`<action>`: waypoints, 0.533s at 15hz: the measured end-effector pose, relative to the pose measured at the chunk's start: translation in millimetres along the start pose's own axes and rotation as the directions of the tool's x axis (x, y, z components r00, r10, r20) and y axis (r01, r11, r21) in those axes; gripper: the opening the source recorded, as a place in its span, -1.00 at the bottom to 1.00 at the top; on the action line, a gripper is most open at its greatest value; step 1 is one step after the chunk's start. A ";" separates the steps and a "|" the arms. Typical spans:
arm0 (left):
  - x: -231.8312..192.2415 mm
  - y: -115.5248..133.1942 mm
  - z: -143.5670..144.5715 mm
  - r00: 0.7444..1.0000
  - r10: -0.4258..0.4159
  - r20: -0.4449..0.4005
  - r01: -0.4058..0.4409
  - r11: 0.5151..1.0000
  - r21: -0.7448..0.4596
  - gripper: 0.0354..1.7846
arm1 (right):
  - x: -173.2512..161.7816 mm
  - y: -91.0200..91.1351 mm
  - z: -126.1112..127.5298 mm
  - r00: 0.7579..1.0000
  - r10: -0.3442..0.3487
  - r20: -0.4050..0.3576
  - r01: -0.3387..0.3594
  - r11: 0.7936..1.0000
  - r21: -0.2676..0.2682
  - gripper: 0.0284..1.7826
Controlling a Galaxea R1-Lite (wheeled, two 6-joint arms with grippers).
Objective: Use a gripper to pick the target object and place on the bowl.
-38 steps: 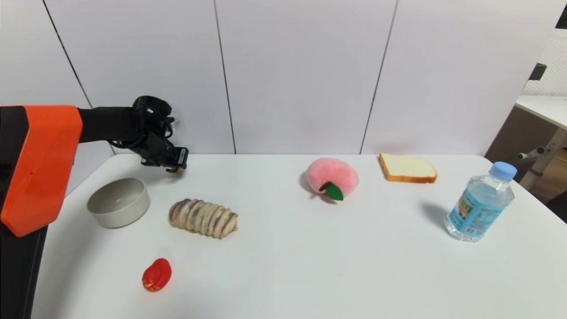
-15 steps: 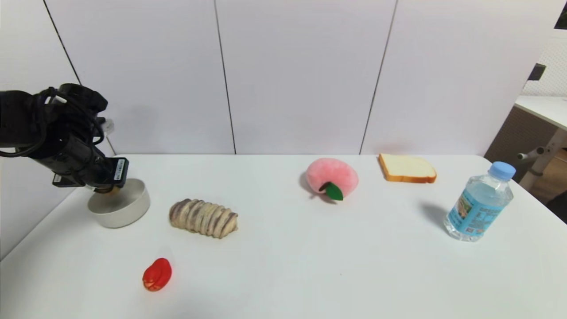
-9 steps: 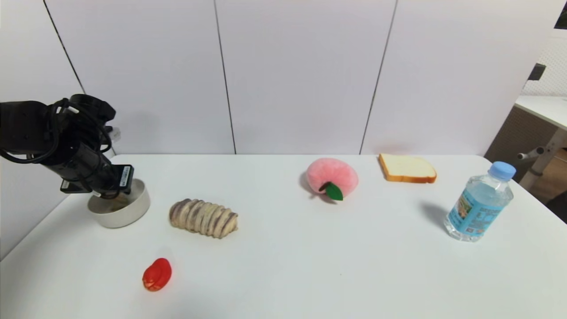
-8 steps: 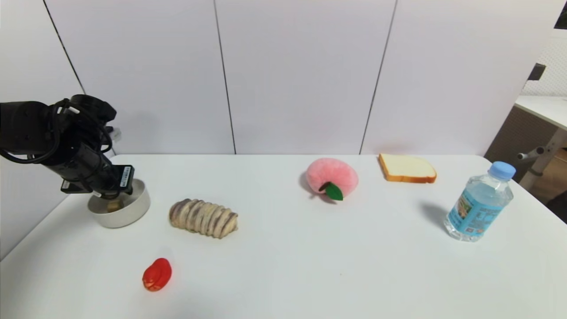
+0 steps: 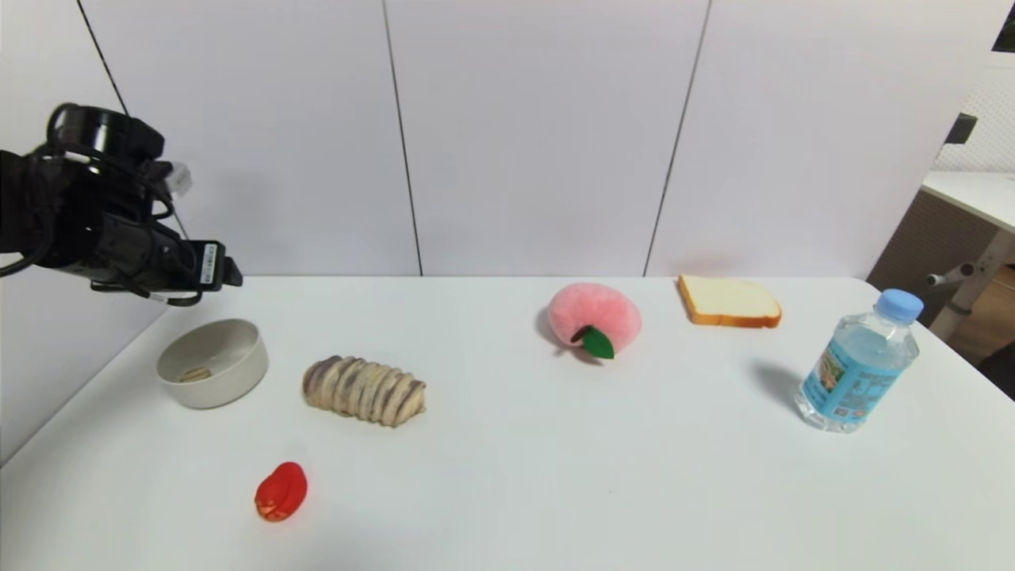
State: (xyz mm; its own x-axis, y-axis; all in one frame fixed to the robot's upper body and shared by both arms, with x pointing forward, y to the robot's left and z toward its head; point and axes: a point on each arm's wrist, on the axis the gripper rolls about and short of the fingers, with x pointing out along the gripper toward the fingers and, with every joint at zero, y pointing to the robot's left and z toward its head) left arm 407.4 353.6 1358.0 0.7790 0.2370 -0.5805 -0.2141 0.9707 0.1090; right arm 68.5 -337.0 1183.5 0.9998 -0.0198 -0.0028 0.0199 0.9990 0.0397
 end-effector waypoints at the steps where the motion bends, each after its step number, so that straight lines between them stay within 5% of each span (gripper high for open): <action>1: -17.7 3.1 5.9 0.999 -0.001 0.052 0.001 1.000 0.002 0.64 | 0.0 0.0 0.0 1.000 -0.001 0.000 0.001 1.000 0.000 0.92; 5: -104.2 11.0 7.1 0.969 -0.035 0.247 0.036 0.999 -0.001 0.75 | 0.0 0.0 0.0 1.000 0.000 0.000 0.000 1.000 0.000 0.92; 8: -161.7 19.7 -38.4 0.942 -0.069 0.327 0.070 0.998 0.008 0.80 | 0.0 0.0 0.0 1.000 -0.001 0.000 0.001 1.000 0.000 0.92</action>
State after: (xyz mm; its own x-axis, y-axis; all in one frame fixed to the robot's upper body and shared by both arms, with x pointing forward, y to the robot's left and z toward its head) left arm 254.6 332.9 1423.1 0.9418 0.1693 -0.2904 -0.1541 0.9852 0.0745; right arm 68.5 -337.1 1183.5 0.9998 -0.0206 -0.0028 0.0207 0.9990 0.0397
